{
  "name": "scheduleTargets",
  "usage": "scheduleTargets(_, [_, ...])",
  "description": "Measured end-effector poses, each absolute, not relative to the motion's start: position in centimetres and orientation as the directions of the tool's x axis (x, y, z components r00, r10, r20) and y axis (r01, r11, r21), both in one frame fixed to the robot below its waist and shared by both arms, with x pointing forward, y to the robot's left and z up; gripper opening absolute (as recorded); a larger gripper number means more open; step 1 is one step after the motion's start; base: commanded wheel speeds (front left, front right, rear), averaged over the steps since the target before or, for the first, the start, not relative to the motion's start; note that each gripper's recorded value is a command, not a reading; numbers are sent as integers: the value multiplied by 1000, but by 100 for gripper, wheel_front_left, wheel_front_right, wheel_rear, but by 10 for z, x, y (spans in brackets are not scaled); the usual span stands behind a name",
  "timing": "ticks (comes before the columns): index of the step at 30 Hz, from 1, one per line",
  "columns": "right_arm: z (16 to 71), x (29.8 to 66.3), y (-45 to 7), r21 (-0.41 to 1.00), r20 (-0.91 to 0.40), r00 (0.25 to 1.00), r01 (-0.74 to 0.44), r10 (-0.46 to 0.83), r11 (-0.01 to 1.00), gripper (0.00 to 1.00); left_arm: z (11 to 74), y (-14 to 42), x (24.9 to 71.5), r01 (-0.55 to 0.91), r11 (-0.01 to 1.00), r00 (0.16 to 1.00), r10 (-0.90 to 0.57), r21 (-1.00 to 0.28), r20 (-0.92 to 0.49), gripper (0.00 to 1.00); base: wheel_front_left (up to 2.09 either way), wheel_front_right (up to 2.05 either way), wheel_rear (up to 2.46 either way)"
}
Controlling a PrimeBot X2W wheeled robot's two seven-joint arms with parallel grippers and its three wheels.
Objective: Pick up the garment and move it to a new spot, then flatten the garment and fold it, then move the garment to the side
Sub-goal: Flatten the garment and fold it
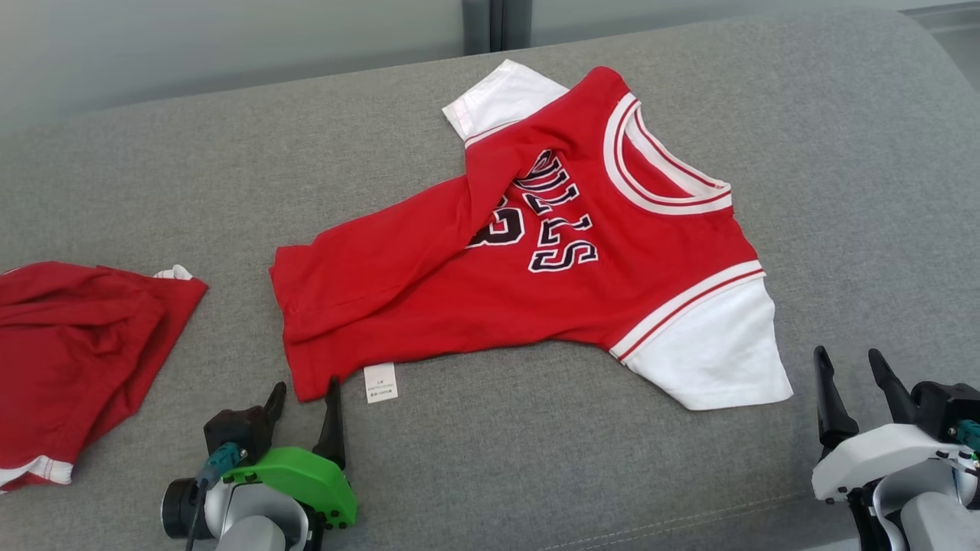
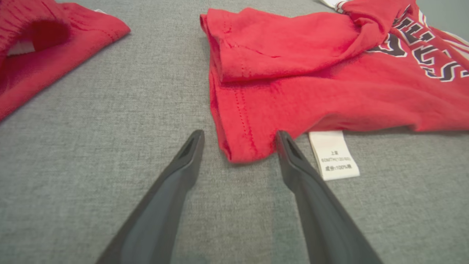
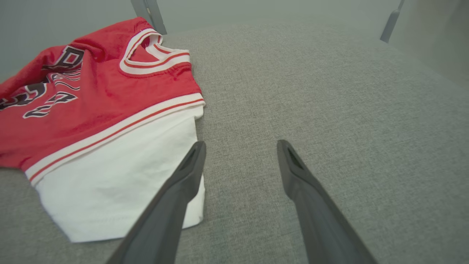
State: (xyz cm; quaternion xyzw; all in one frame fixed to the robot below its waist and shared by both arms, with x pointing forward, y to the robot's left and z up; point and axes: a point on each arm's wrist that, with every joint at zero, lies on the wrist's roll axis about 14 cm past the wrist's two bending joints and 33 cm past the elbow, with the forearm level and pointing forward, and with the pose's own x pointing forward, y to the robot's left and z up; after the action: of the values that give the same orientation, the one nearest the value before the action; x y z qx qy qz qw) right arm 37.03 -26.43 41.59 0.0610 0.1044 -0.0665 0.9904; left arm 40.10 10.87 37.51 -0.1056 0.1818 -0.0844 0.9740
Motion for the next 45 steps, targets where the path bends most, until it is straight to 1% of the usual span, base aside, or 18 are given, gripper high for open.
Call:
scheduleTargets(1, [416, 370, -266, 105, -214, 969, 150, -125, 983, 100, 372, 108, 401, 123, 962, 916, -204, -243, -345, 100, 0, 0, 0])
scheduleTargets(2, [416, 370, -268, 105, -213, 968, 154, -129, 982, 100, 370, 106, 401, 122, 961, 913, -207, -248, -352, 77, 0, 0, 0])
scheduleTargets(4, [416, 368, -270, 101, -215, 967, 160, -136, 982, 100, 367, 103, 401, 118, 952, 908, -218, -281, -358, 0, 0, 0, 0])
scheduleTargets(11, [420, 369, -270, 109, -201, 969, 167, -143, 980, 100, 373, 108, 400, 102, 949, 918, -205, -297, -340, 0, 0, 0, 0])
scheduleTargets(16, [422, 364, -262, 134, -194, 971, 164, -137, 977, 100, 374, 127, 386, 69, 968, 927, -152, -243, -342, 0, 0, 0, 0])
scheduleTargets(23, [425, 356, -239, 170, -182, 979, 124, -92, 978, 100, 374, 157, 357, -5, 982, 933, -63, -188, -353, 0, 0, 0, 0])
scheduleTargets(24, [427, 355, -236, 173, -177, 981, 115, -84, 978, 100, 374, 163, 354, -23, 983, 935, -43, -182, -353, 7, 0, 0, 0])
scheduleTargets(25, [428, 355, -233, 177, -171, 982, 107, -77, 978, 100, 375, 167, 352, -34, 985, 936, -29, -172, -351, 44, 0, 0, 0])
scheduleTargets(26, [431, 356, -229, 179, -162, 984, 97, -68, 979, 100, 376, 170, 350, -40, 985, 937, -20, -166, -348, 100, 0, 0, 0])
scheduleTargets(32, [442, 358, -210, 181, -125, 992, 36, -14, 983, 100, 396, 179, 348, -47, 988, 959, 4, -146, -282, 100, 0, 0, 0])
scheduleTargets(39, [465, 363, -194, 138, -52, 998, -35, 43, 990, 100, 424, 179, 350, -19, 992, 982, -5, -125, -187, 100, 0, 0, 0])
scheduleTargets(45, [483, 363, -184, 115, 5, 997, -72, 71, 991, 100, 441, 176, 348, 8, 994, 992, -22, -110, -128, 100, 0, 0, 0])
